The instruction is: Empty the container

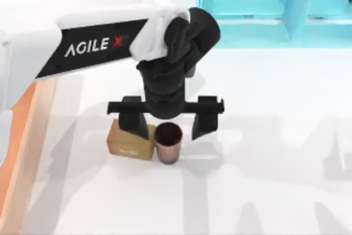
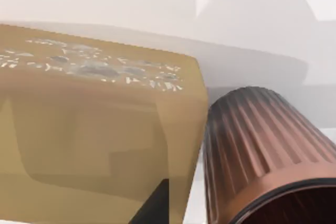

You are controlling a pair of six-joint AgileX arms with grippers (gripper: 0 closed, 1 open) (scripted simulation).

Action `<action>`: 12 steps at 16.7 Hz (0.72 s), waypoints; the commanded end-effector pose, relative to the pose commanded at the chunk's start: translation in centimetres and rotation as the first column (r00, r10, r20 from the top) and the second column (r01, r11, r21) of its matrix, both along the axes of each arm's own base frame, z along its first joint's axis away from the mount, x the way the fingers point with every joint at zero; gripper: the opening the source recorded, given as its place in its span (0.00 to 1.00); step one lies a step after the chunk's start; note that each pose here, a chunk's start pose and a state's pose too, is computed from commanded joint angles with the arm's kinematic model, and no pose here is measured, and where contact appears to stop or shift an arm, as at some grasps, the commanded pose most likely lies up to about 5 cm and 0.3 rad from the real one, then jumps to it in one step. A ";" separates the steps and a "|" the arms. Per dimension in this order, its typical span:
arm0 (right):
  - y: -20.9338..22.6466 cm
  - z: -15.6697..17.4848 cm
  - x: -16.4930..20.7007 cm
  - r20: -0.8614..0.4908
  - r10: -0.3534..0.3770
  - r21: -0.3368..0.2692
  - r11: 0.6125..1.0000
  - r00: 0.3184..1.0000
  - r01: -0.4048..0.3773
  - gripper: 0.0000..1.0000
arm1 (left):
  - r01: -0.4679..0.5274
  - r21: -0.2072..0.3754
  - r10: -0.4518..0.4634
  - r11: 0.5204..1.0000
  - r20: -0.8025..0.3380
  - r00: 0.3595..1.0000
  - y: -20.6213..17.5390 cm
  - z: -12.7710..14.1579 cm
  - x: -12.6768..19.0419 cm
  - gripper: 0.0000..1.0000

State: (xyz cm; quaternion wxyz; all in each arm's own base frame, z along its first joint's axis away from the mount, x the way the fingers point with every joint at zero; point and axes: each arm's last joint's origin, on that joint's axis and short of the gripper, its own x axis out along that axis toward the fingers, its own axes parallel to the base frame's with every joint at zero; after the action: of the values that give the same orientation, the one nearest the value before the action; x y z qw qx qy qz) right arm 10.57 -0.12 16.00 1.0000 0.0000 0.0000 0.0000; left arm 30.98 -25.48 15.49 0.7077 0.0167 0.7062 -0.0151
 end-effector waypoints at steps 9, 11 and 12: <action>0.0 0.0 0.0 0.000 0.000 0.000 1.000 1.000 0.000 1.00 | -0.002 -0.015 0.002 1.000 0.015 1.000 -0.2 1.5 0.1 1.00; 0.0 0.0 0.0 0.000 0.000 0.000 1.000 1.000 0.000 1.00 | 0.000 -0.012 0.000 1.000 0.007 1.000 -0.4 2.5 0.2 1.00; 0.0 0.0 0.0 0.000 0.000 0.000 1.000 1.000 0.000 1.00 | 0.000 -0.010 0.000 1.000 0.003 1.000 -0.4 3.1 0.2 1.00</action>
State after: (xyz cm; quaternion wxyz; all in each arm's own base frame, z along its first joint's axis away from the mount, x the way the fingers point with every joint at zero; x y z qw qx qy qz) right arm 10.57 -0.12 16.00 1.0000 0.0000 0.0000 0.0000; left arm 31.17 -25.92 18.60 0.7087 0.0130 0.7051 -0.0188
